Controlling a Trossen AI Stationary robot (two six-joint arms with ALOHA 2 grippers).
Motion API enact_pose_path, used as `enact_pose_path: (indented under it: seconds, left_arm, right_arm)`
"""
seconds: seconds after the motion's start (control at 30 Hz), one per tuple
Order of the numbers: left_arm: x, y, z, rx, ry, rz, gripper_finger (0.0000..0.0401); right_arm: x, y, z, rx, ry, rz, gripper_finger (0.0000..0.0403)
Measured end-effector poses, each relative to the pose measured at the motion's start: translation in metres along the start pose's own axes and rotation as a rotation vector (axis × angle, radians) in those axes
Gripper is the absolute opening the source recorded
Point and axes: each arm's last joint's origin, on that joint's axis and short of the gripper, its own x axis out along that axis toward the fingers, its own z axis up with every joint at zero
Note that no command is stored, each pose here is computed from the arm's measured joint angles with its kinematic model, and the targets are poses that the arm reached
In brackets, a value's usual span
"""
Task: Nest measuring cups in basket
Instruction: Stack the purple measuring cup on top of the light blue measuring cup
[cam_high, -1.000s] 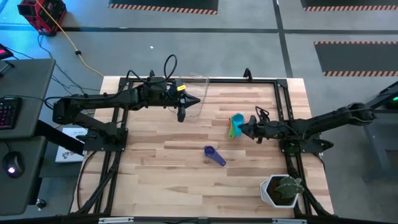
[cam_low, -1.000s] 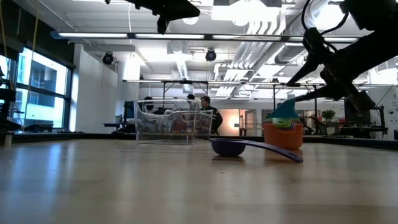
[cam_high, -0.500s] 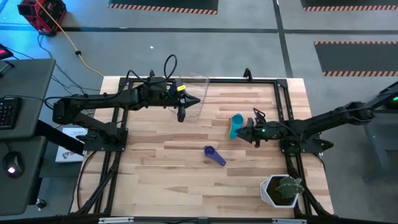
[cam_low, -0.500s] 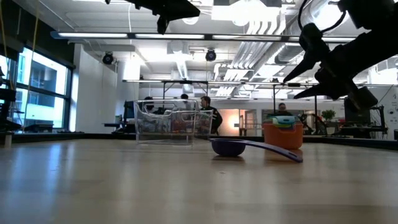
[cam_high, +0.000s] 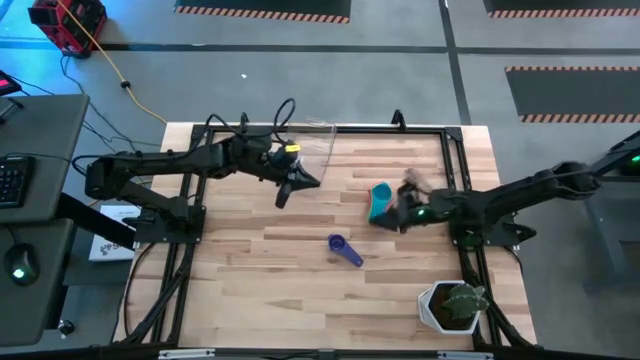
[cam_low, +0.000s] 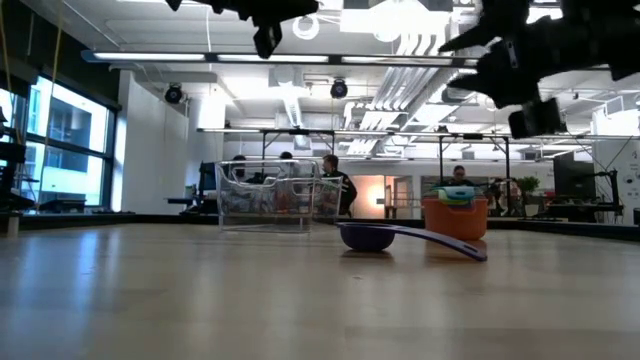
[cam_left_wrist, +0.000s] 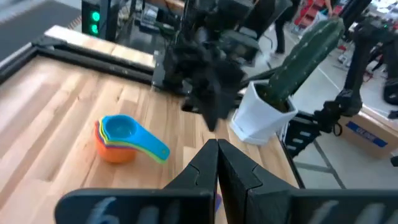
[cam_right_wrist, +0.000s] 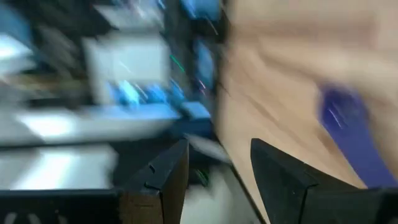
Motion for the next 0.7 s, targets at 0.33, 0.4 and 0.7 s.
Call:
enact_pose_path:
  seconds: [0.33, 0.4, 0.7]
  left_arm:
    - [0.0, 0.001, -0.003, -0.02, 0.019, 0.048, 0.0]
    - [0.0, 0.001, -0.003, -0.034, 0.018, 0.051, 0.0]
    - [0.0, 0.001, -0.003, -0.035, 0.02, 0.05, 0.0]
  right_arm:
    - [0.058, -0.015, -0.009, -0.326, 0.284, -0.536, 0.0165]
    - [0.07, -0.023, -0.01, -0.364, 0.296, -0.564, 0.0165]
    - [0.103, -0.048, -0.014, -0.416, 0.322, -0.599, 0.0165]
